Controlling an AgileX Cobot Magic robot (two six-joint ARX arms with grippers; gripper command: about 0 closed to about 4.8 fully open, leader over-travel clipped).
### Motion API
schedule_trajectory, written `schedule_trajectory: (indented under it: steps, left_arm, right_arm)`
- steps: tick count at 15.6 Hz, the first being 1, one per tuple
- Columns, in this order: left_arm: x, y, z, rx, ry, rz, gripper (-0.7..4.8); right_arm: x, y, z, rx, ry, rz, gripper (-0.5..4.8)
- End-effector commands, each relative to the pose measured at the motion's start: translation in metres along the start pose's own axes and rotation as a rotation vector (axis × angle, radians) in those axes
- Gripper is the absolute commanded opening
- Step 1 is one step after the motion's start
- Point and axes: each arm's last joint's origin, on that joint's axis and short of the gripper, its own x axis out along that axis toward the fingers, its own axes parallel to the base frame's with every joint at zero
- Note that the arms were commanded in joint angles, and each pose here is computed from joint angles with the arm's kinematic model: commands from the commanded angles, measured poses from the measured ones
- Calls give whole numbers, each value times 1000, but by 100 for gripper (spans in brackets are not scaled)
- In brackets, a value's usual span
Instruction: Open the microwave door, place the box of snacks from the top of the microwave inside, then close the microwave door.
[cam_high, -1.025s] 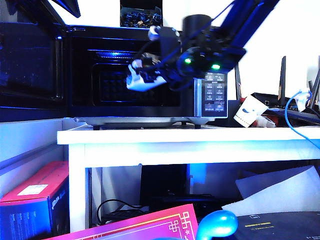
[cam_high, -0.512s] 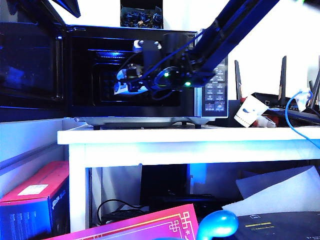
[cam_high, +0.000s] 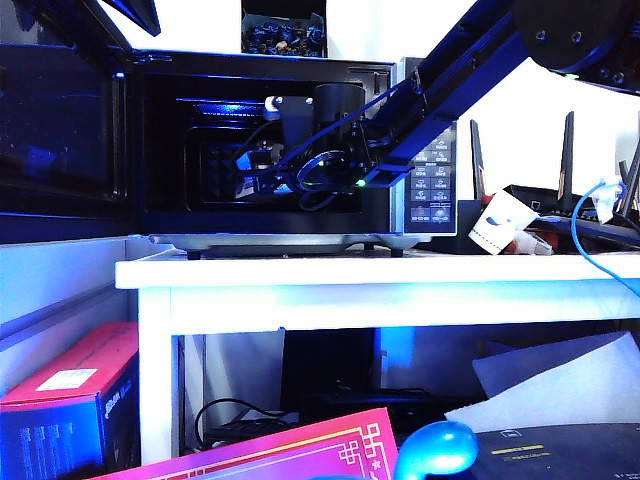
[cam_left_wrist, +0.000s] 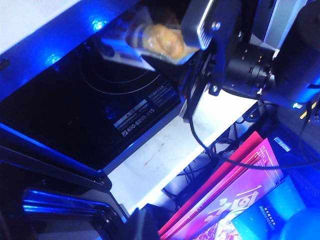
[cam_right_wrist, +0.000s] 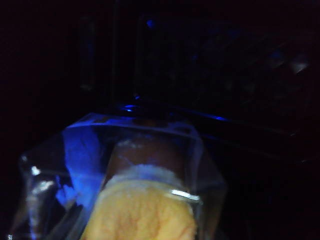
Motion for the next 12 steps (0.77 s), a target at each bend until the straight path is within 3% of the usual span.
schedule_trajectory:
  steps: [1,3,4,5,9,12]
  left_arm:
    - [-3,0,0,0,-2,-5,-6]
    - [-3,-1,0,-1,1,-6,-6]
    - [-3,-1,0,-1,1,-6,-6]
    - [-3,-1,0,-1,1,-6,-6]
    - [-3,-1,0,-2,4,-7,-6]
    - [-3,-1,0,-2,5,-7,-6]
  right_arm:
    - [0,1,14,-17,-89,-7,315]
    - [0,1,11,-17,-79,-14,325]
    - [0,0,9,-24,-74,-22,457]
    - [0,0,10,-27,-74,-20,479]
    - [-1,1,16,-26,-29,-9,479]
    - [-7,5,49,-69,83,4,479]
